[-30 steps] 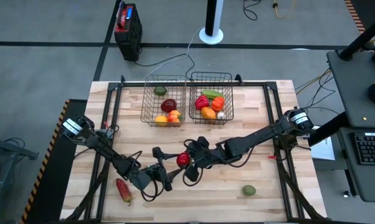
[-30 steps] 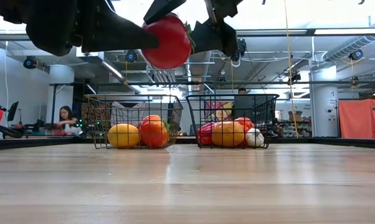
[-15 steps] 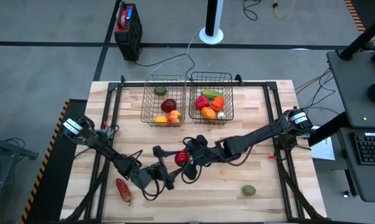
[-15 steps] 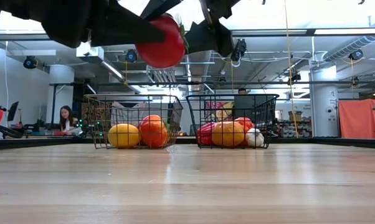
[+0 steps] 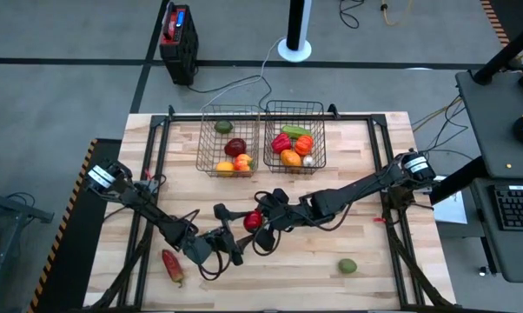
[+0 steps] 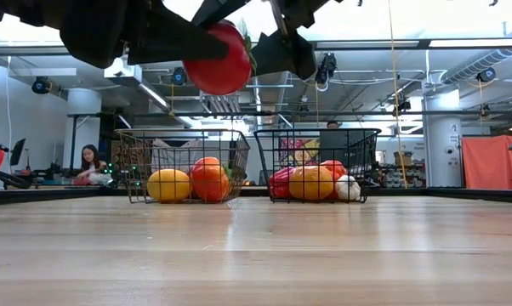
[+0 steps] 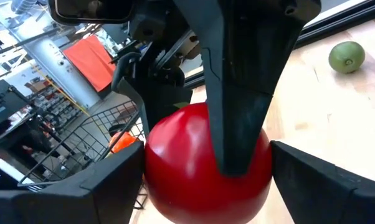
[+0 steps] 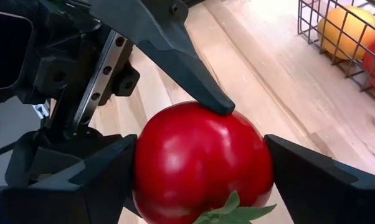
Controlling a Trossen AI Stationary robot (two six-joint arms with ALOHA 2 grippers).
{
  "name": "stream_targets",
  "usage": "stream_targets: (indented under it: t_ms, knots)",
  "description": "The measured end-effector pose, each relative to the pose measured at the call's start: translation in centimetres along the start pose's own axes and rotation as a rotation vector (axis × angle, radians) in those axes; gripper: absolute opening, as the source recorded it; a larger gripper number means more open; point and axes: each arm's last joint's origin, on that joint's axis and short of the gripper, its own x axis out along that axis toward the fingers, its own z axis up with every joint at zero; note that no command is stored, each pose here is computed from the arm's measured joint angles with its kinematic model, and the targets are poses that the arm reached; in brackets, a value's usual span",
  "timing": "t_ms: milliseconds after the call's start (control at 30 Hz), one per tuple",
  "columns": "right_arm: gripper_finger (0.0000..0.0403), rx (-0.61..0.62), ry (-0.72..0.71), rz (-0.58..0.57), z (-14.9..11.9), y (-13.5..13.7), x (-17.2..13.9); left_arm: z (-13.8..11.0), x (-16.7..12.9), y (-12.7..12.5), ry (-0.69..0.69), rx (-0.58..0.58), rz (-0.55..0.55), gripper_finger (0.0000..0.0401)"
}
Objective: Sort produce into baskets
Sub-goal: Put the red tomato into the silver wire basket
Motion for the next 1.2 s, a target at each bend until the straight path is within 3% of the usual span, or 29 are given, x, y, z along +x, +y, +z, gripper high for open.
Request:
stream_targets:
  t_ms: [333, 600, 733, 933, 1100, 1200]
  knots:
    - [0.0362, 0.007, 0.001, 0.017, 0.2, 0.1, -0.2, -0.1, 0.0, -0.1, 0.004, -0.014, -0.011, 0.0308]
    - [0.0363, -0.051, -0.039, 0.044, 1.3, 0.4, -2.0, -1.2, -0.5, 0.0, -0.014, -0.139, -0.066, 0.0308]
    - [0.0364, -0.185, -0.097, 0.026, 1.5, 1.4, -3.7, -0.8, -1.2, 0.6, -0.14, -0.27, -0.126, 0.0308]
    - [0.0364, -0.48, -0.182, -0.055, -0.7, 4.6, -5.4, -1.2, -3.2, 3.5, -0.404, -0.528, -0.19, 0.0308]
    - [0.0364, -0.693, -0.327, -0.227, -2.2, 7.3, -7.4, -1.4, -3.9, 4.7, -0.441, -0.65, -0.243, 0.0308]
    - [0.0364, -0.793, -0.373, -0.266, -2.5, 8.4, -8.3, -1.1, -4.0, 4.7, -0.458, -0.649, -0.262, 0.0308]
